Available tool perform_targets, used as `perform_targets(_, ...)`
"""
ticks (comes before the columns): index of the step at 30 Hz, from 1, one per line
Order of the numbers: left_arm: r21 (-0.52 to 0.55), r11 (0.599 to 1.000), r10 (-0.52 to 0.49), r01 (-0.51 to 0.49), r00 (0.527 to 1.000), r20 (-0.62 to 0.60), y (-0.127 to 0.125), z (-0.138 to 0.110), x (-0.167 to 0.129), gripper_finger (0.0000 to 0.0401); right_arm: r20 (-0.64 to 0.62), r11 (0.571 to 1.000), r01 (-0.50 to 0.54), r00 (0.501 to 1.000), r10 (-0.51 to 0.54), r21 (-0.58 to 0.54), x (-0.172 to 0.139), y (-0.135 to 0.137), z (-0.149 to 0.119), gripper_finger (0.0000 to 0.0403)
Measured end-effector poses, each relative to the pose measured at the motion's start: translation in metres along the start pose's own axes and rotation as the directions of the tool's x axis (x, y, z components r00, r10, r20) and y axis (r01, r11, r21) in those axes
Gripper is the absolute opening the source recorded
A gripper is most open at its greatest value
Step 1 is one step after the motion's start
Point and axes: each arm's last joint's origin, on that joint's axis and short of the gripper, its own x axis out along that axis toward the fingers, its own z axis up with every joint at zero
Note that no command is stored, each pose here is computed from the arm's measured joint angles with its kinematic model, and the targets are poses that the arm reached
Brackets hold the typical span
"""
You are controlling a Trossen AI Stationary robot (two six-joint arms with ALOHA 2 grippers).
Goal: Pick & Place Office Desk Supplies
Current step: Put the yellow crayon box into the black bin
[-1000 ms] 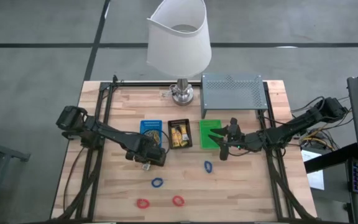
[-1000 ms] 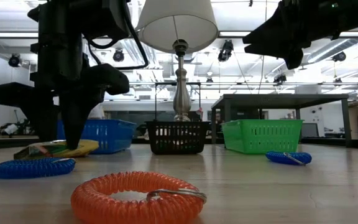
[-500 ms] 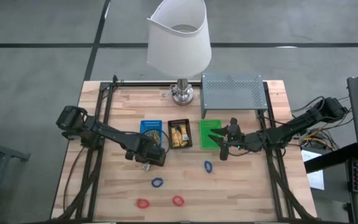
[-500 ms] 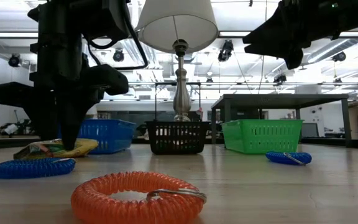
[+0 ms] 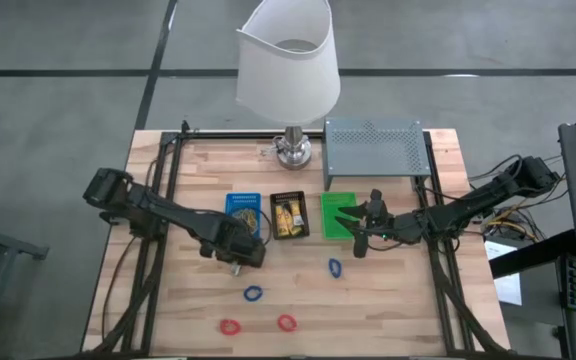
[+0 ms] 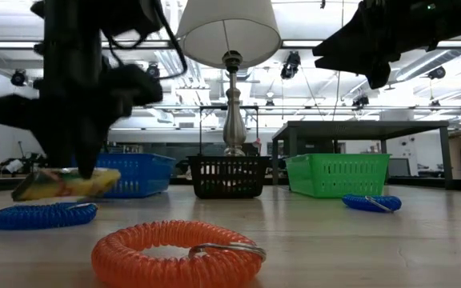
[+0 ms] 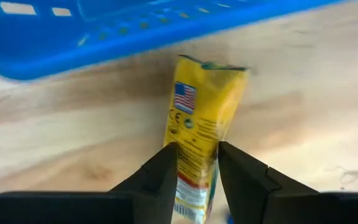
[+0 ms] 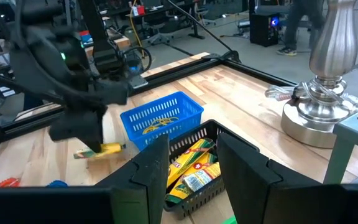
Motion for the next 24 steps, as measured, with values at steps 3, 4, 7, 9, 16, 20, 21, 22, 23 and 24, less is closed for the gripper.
perform_targets(3,0.023,0.999,-0.049,0.049,0.999,-0.003,0.001,-0.002,-0.013,0.0117,0.0,1.0,0.0,1.0,0.0,0.0,0.0,0.0,0.0,0.0134)
perform_targets(4,0.025,0.998,-0.065,0.065,0.998,-0.003,0.002,-0.002,-0.017,0.0117,0.0,1.0,0.0,1.0,0.0,0.0,0.0,0.0,0.0,0.0134)
perform_targets(7,0.031,0.992,-0.12,0.12,0.993,0.01,0.004,-0.002,-0.032,0.0117,0.0,1.0,0.0,1.0,0.0,0.0,0.0,0.0,0.0,0.0134)
perform_targets(9,0.034,0.988,-0.152,0.151,0.987,0.046,0.005,-0.002,-0.04,0.0117,0.0,1.0,0.0,1.0,0.0,0.0,0.0,0.0,0.0,0.0134)
perform_targets(16,0.04,0.981,-0.192,0.188,0.972,0.134,0.009,0.0,-0.051,0.0117,0.0,1.0,0.0,1.0,0.0,0.0,0.0,0.0,0.0,0.0134)
perform_targets(20,0.043,0.987,-0.161,0.156,0.978,0.134,0.007,0.0,-0.043,0.0118,0.0,1.0,0.001,1.0,-0.001,0.0,0.0,0.0,0.0,0.0134)
perform_targets(21,0.043,0.988,-0.151,0.146,0.98,0.132,0.006,0.0,-0.041,0.0118,0.0,1.0,0.001,1.0,-0.001,0.0,0.0,0.0,0.0,0.0134)
perform_targets(22,0.042,0.99,-0.141,0.137,0.981,0.129,0.006,0.0,-0.039,0.0118,0.0,1.0,0.001,1.0,-0.001,0.0,0.0,0.0,0.0,0.0134)
perform_targets(23,0.041,0.99,-0.137,0.133,0.983,0.123,0.006,0.0,-0.038,0.0119,0.0,1.0,0.001,1.0,-0.001,0.0,0.0,0.0,0.0,0.0134)
perform_targets(24,0.04,0.991,-0.134,0.13,0.984,0.119,0.006,0.0,-0.037,0.0122,0.0,1.0,0.001,1.0,-0.001,0.0,0.0,0.0,0.0,0.0134)
